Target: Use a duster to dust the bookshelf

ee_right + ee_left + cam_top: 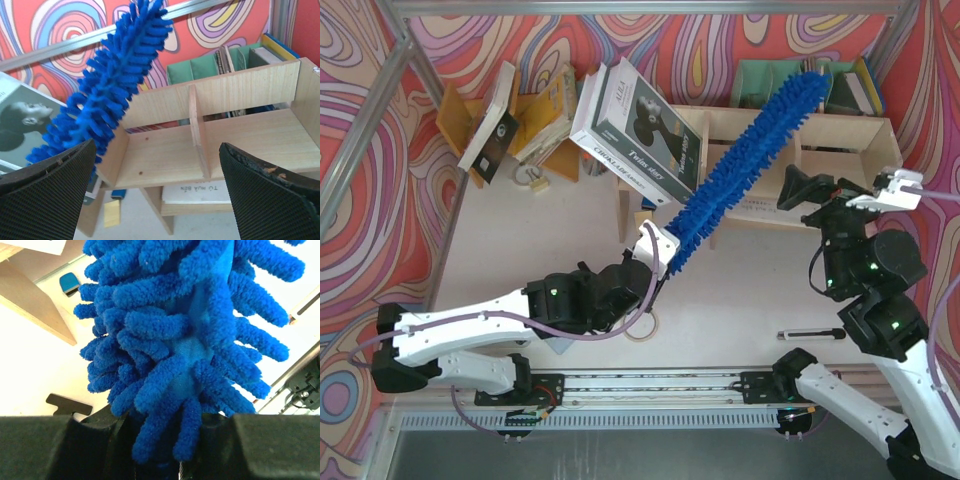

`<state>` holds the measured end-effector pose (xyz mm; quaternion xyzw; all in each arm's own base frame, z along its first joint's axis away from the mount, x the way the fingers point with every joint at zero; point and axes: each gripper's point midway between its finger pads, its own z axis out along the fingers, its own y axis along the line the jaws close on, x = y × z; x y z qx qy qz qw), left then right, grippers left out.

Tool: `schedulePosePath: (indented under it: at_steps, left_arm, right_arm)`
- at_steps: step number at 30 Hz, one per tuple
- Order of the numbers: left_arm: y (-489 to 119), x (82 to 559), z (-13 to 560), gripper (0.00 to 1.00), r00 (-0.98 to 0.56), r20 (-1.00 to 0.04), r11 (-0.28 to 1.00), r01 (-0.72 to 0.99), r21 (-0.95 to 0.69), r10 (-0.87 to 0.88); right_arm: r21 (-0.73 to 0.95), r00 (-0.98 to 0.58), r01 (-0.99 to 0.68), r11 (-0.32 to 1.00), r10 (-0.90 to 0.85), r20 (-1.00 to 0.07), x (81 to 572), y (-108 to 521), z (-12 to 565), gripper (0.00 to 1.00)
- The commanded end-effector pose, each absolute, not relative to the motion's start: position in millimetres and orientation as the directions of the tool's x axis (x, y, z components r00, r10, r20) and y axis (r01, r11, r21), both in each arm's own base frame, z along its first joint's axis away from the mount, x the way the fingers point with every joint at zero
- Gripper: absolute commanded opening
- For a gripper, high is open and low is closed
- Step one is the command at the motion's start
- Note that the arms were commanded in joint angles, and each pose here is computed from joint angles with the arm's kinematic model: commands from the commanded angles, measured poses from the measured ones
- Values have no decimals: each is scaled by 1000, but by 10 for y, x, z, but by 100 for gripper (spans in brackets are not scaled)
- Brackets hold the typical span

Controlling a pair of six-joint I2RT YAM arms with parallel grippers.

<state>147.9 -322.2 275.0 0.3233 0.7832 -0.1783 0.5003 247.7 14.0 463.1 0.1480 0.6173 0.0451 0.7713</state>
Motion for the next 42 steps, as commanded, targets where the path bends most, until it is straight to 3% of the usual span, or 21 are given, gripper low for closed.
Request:
schedulePosePath:
  at_steps: [1, 8, 17, 26, 42]
  left_arm:
    - [-3204, 1671, 3102, 0, -267, -942, 786, 618, -4, 205]
    - [-3134, 1828, 3295, 0, -265, -952, 821, 571, -27, 152]
    - [-3008, 1921, 3602, 0, -281, -958, 863, 495, -101, 49]
    - [-2624, 1973, 3400, 0, -371, -922, 934, 281, -223, -108]
    - [-3243, 1837, 2735, 0, -590, -807, 902, 340, -267, -16]
  right_arm:
    - [191, 222, 142, 971, 157, -962, 2527, 119, 4454, 99]
    - [202, 204, 82, 976, 182, -962, 2541, 233, 3916, 99]
    - [198, 218, 82, 977, 177, -960, 2510, 212, 3872, 99]
    - [213, 226, 92, 973, 188, -956, 2494, 185, 3884, 99]
    - [228, 227, 127, 965, 195, -954, 2482, 121, 3851, 99]
